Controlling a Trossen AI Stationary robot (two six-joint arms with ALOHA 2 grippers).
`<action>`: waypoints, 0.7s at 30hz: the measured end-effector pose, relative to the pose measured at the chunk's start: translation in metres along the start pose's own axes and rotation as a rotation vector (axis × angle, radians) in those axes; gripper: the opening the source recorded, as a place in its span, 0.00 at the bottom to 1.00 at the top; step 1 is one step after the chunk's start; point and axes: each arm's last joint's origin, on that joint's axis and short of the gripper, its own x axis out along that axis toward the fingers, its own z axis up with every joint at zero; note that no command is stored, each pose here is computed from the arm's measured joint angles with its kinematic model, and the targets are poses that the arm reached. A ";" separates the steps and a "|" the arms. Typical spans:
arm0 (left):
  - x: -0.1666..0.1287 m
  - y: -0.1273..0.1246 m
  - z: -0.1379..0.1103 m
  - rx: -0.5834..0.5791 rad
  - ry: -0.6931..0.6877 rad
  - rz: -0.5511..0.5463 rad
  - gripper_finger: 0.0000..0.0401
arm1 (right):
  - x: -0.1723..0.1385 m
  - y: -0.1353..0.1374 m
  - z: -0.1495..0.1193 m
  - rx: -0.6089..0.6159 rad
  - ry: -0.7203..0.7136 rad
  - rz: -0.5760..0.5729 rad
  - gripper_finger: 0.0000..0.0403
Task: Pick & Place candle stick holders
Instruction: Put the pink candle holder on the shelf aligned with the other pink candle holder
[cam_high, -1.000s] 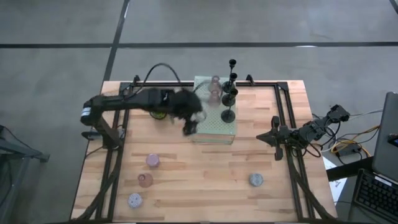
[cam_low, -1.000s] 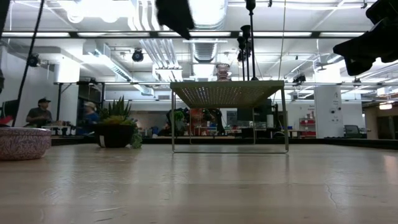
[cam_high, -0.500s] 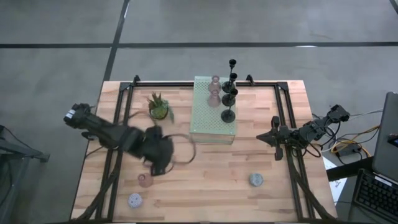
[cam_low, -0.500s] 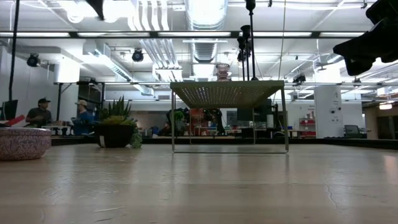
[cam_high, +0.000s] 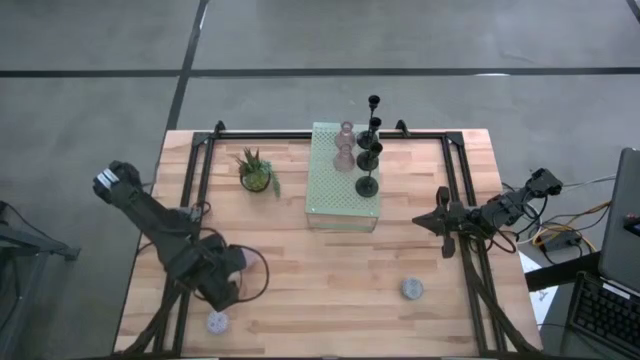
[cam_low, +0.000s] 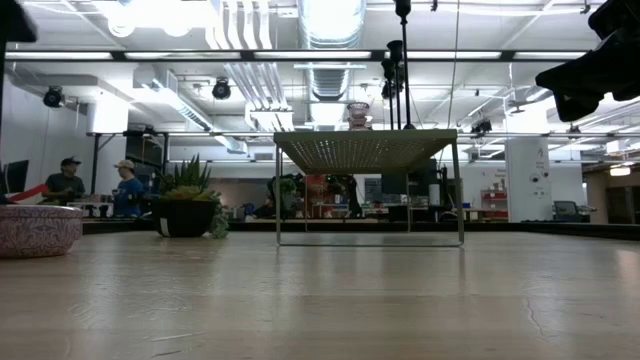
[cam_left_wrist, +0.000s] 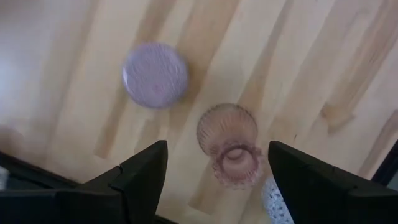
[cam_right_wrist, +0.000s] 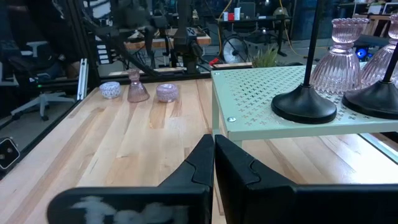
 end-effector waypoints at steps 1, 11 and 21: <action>0.003 -0.001 -0.003 -0.010 0.004 -0.003 0.70 | 0.000 0.000 0.000 0.000 0.000 0.000 0.02; 0.022 -0.002 -0.020 -0.065 0.035 -0.003 0.70 | 0.000 0.000 0.000 0.002 0.000 0.000 0.02; 0.029 -0.005 -0.022 -0.092 0.035 -0.031 0.70 | 0.000 0.000 0.000 0.002 0.000 0.000 0.02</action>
